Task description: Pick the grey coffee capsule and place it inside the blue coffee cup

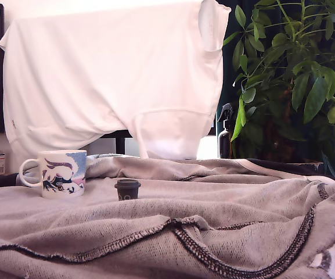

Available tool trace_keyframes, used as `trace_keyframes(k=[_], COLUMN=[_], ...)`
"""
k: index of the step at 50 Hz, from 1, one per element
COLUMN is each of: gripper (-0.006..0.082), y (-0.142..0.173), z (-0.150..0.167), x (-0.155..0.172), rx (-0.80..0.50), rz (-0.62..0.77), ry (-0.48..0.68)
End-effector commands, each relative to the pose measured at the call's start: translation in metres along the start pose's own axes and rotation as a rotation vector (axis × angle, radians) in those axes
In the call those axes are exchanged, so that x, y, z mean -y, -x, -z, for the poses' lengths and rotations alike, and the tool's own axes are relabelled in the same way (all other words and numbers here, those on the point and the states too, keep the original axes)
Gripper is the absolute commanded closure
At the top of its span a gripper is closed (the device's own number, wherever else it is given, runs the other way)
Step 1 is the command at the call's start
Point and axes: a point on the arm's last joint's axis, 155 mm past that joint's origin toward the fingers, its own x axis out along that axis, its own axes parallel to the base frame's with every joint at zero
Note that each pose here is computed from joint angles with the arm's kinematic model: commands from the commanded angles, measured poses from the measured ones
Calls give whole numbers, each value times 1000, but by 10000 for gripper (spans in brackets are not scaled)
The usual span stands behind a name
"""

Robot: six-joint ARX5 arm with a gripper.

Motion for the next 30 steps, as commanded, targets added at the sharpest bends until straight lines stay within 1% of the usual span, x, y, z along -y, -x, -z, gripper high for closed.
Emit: trace_keyframes(k=[1,14,17,23,30], gripper=[763,763,763,763,763], y=[1,1,1,4,15], z=[24,24,19,-7,-45], x=[26,26,29,44,62], rx=[-65,-67,-50,44,184], rz=[136,137,149,237,360], ry=[40,41,81,140,169])
